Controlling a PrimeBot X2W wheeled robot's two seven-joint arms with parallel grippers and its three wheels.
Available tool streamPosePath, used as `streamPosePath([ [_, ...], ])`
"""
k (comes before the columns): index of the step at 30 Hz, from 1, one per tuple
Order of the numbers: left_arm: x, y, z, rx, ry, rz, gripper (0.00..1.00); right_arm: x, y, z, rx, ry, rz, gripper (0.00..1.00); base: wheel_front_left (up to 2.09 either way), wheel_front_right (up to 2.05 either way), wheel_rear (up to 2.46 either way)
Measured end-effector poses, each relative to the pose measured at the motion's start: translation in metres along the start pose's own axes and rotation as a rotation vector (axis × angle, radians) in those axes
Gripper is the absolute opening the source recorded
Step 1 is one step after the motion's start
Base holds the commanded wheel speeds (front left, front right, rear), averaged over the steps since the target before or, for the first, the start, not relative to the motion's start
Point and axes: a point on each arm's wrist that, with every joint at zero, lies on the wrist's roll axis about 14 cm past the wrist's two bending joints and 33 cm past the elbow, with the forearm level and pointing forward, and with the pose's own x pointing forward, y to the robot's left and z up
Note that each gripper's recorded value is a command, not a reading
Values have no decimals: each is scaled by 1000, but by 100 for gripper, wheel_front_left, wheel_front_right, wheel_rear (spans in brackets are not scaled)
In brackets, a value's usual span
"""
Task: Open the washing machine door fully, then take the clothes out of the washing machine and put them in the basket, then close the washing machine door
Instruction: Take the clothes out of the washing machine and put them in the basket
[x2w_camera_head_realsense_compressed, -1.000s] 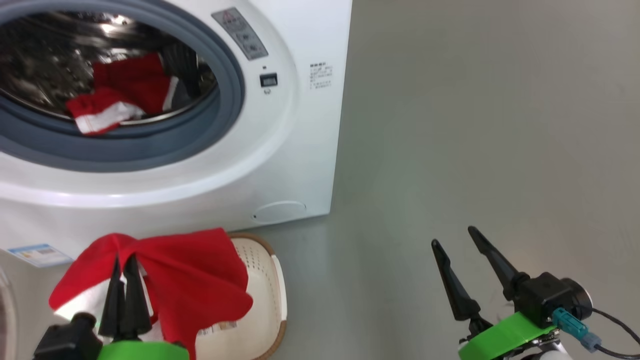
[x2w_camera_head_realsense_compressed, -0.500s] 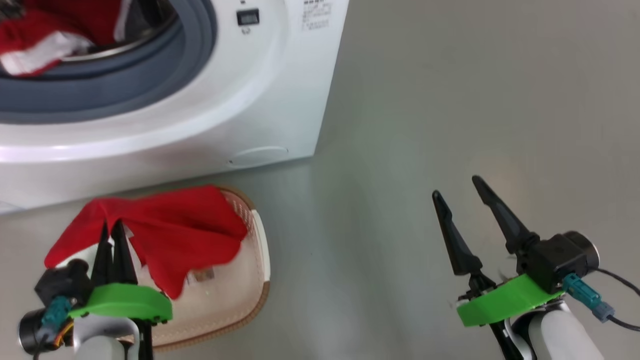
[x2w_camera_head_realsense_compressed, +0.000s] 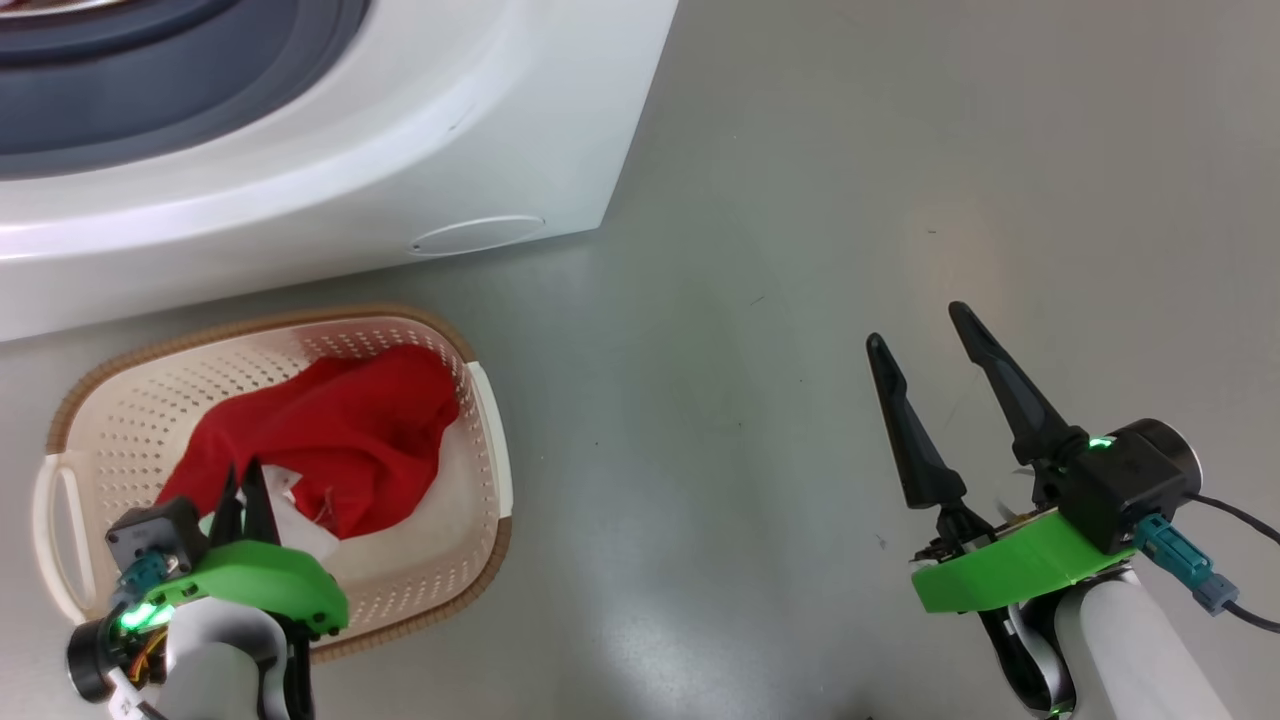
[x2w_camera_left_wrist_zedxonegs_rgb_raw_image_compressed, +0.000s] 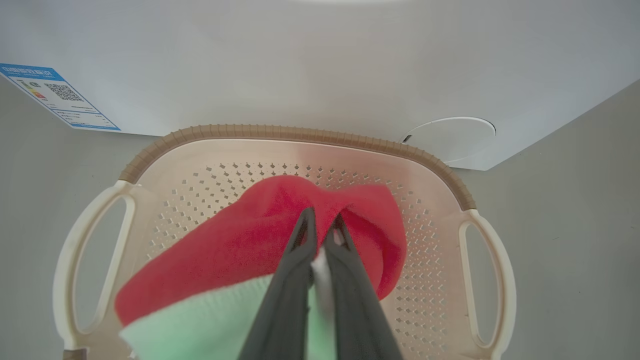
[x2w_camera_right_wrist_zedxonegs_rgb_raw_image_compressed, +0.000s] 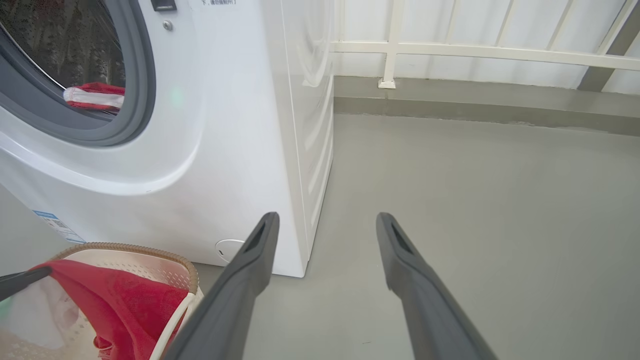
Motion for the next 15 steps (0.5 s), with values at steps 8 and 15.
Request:
streamPosePath([
  [8,-2,-5,-24,-11,89,-10,0,-1,3,-7,9,16,7,100,0,0,0],
  [15,-3,-10,-26,-18,114,-18,100,-4,3,-4,38,7,3,100,0,0,0],
])
